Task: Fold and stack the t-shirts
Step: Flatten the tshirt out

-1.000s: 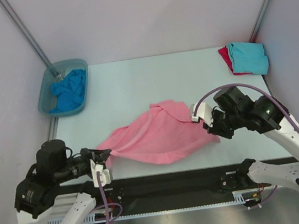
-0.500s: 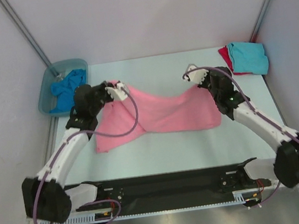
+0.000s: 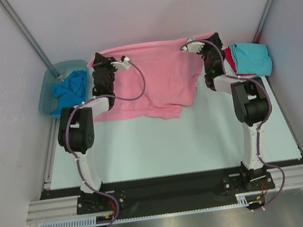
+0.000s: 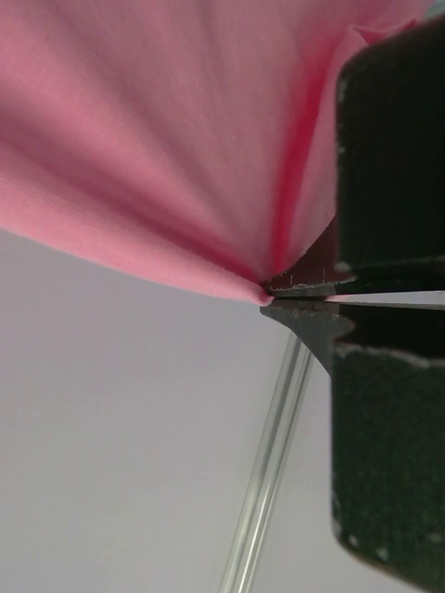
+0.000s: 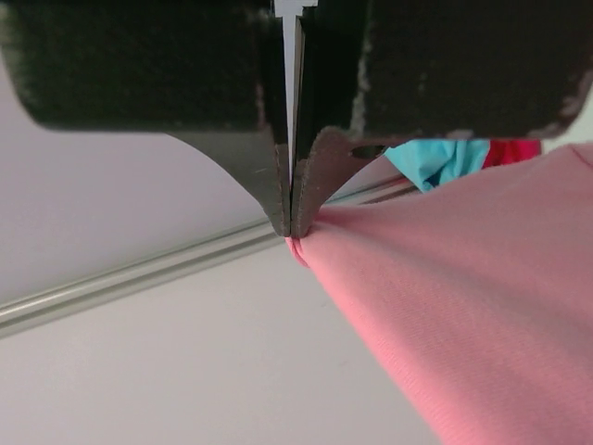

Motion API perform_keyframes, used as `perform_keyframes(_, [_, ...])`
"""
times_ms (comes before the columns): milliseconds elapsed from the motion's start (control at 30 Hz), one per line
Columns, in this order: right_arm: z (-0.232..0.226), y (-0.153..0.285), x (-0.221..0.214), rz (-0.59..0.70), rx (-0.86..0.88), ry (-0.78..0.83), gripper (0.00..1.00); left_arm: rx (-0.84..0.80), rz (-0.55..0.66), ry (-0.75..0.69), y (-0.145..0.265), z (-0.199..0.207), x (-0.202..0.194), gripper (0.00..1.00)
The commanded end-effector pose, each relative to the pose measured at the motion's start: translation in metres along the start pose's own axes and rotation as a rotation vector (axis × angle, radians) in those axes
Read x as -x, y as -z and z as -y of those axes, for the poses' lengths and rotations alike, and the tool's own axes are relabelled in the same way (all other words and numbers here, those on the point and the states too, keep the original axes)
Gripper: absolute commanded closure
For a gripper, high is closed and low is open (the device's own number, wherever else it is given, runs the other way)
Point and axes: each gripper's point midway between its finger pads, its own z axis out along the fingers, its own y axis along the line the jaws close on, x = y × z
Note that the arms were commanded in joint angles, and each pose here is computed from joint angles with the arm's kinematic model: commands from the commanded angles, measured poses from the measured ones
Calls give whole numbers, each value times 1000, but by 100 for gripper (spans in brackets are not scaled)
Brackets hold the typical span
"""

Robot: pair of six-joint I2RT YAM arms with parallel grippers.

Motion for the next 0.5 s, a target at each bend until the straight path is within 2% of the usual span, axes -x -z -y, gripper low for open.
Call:
perform_keyframes(0, [28, -19, -4, 10, -172, 16, 100, 143, -36, -23, -5, -21, -6, 100])
perform_keyframes(133, [-19, -40, -15, -23, -135, 58, 100, 80, -44, -45, -6, 22, -14, 100])
perform_keyframes(400, [-69, -48, -20, -28, -70, 101, 100, 74, -82, -139, -13, 68, -27, 100])
perform_keyframes(433, [-74, -49, -20, -35, -66, 104, 100, 95, -83, -159, -15, 65, -25, 100])
perform_keyframes(467, [-77, -50, -19, -42, -65, 119, 97, 94, -91, -173, -15, 70, -25, 100])
